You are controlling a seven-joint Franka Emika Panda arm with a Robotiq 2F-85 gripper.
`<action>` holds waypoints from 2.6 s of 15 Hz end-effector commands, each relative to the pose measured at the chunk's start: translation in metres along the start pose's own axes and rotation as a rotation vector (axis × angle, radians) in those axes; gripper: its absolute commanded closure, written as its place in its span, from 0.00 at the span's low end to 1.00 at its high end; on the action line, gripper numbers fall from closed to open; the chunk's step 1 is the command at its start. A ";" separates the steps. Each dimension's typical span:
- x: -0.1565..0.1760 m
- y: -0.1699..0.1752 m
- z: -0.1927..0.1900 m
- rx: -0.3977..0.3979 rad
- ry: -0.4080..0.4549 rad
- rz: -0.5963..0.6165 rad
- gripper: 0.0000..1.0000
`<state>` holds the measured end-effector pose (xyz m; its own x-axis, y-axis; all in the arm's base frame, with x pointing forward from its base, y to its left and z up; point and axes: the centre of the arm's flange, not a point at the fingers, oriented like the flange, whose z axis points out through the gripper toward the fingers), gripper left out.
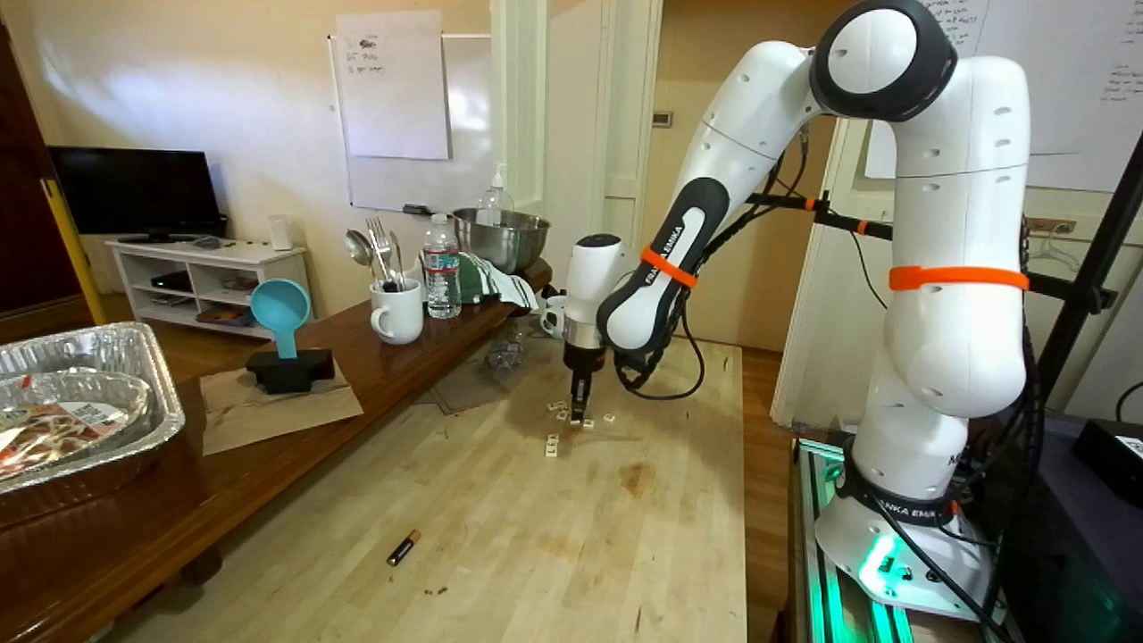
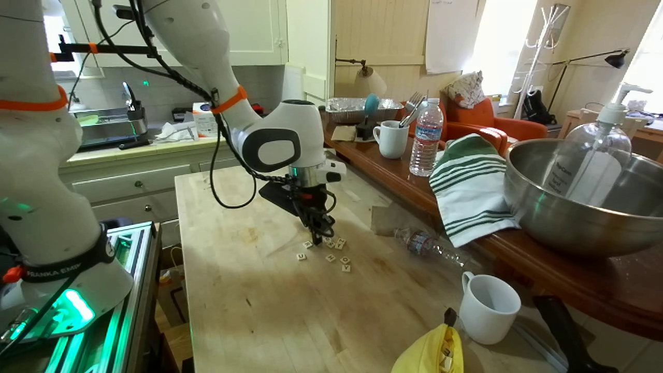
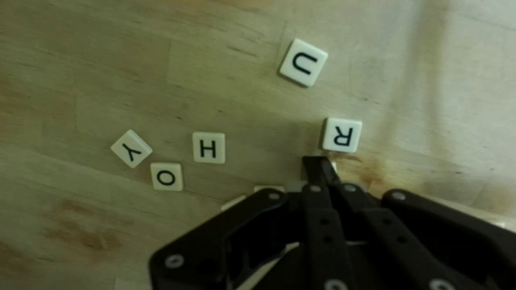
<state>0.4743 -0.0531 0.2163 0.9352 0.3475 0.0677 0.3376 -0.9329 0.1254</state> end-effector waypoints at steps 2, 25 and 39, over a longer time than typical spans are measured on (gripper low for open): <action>0.011 -0.013 0.017 0.037 -0.028 0.038 1.00; 0.030 -0.036 0.015 0.082 -0.037 0.168 1.00; 0.034 -0.039 0.010 0.093 -0.029 0.188 1.00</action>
<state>0.4927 -0.0105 0.2167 0.9789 0.1817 0.0935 0.1792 -0.9832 0.0346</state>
